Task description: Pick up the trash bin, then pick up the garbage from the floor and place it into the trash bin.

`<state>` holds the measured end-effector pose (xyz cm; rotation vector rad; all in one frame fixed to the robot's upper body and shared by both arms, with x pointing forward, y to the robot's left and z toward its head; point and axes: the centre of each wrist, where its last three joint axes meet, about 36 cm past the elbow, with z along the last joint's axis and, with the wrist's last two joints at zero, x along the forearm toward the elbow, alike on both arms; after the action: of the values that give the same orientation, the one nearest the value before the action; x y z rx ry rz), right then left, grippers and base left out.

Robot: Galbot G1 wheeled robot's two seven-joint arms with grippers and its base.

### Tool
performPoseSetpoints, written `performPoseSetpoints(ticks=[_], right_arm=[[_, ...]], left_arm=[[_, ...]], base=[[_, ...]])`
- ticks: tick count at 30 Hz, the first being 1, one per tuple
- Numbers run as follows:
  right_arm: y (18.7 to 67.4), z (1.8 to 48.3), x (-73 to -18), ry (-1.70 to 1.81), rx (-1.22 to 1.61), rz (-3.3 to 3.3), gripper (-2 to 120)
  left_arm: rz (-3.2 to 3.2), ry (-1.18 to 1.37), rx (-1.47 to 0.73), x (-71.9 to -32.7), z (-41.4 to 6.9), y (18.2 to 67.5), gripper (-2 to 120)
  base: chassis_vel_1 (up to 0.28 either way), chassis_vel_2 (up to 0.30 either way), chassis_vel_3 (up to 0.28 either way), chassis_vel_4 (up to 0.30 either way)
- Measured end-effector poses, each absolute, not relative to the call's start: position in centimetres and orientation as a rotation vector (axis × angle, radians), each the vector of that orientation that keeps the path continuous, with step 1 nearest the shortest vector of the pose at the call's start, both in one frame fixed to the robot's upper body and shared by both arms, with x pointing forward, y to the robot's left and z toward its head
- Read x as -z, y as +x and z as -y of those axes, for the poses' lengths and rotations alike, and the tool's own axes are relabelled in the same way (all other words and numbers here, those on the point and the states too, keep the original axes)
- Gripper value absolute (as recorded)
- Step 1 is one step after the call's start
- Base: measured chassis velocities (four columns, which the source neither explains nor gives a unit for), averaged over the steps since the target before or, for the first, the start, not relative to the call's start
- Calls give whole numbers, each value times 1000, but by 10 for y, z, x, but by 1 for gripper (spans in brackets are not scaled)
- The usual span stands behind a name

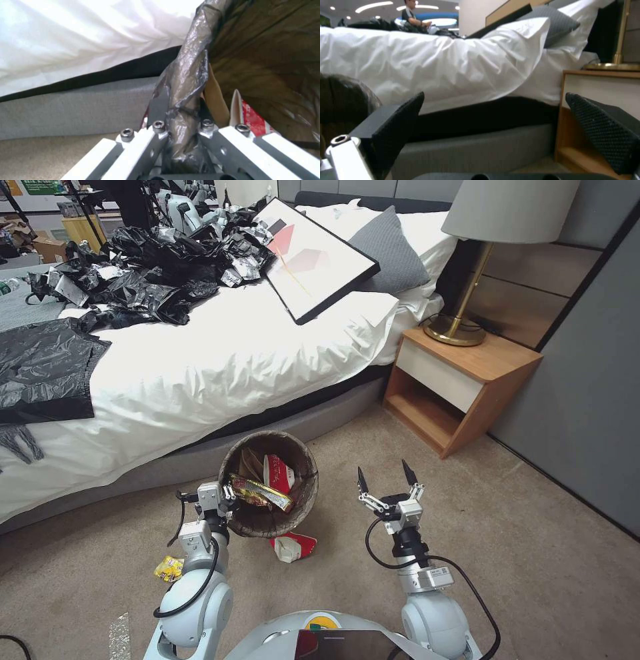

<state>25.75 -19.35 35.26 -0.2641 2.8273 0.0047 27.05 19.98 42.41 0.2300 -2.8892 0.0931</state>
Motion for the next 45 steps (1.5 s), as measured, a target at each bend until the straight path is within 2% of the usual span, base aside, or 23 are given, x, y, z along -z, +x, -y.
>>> performPoseSetpoints(ticks=[5, 24, 45], right_arm=[[258, 196, -328, -249, -10, -2870, 100], [270, 197, -330, -254, -13, -2846, 100], [276, 196, -331, -272, 3, -2846, 100]], left_arm=[[2913, 232, -53, -422, -202, 267, 2], [2919, 226, -76, -421, -199, 267, 2], [2914, 221, -86, -420, -199, 267, 2]], base=[[0, 0, 0, 0], [4, 4, 5, 6], [91, 94, 96, 91]])
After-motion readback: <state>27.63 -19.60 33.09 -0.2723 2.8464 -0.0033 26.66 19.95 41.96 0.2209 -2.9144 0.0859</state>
